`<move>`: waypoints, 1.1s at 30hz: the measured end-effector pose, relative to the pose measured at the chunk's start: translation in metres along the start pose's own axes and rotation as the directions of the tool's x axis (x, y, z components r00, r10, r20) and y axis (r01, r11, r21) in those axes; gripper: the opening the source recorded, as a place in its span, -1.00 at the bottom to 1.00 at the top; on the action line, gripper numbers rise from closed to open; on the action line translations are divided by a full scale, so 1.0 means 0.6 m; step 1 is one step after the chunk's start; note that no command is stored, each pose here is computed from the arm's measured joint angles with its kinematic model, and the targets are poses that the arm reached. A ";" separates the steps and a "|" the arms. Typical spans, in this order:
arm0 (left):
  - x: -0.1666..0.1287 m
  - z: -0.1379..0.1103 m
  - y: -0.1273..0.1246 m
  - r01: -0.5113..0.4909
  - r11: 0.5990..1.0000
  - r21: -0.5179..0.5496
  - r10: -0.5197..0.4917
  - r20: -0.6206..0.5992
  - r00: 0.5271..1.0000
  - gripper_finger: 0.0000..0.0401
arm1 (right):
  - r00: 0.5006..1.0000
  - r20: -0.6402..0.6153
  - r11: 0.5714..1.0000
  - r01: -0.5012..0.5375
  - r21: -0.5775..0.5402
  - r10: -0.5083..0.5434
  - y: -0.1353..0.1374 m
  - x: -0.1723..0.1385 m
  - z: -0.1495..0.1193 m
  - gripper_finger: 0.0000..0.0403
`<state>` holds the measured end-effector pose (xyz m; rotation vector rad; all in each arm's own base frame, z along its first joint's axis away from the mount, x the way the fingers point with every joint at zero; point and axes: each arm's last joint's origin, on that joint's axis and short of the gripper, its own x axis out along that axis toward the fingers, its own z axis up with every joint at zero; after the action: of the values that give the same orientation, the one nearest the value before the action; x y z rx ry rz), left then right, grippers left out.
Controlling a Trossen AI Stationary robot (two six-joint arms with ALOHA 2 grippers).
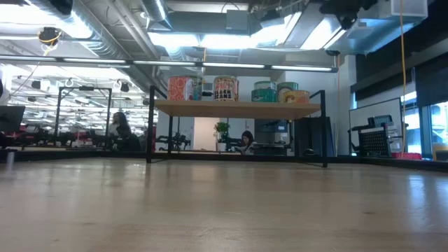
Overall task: Pick and place cans onto a shelf
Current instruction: Return to Home Position
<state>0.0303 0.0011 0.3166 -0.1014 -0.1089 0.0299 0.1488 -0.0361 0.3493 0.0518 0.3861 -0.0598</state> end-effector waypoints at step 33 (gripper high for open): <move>0.048 -0.121 0.011 0.010 0.998 0.065 -0.010 0.000 1.000 -1.00 | 0.972 0.235 0.997 -0.038 0.072 0.020 0.018 -0.047 -0.164 -1.00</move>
<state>0.0668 0.0014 0.2472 -0.0356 -0.1086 0.0237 0.0870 -0.0178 0.2695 0.1243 0.1463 -0.0509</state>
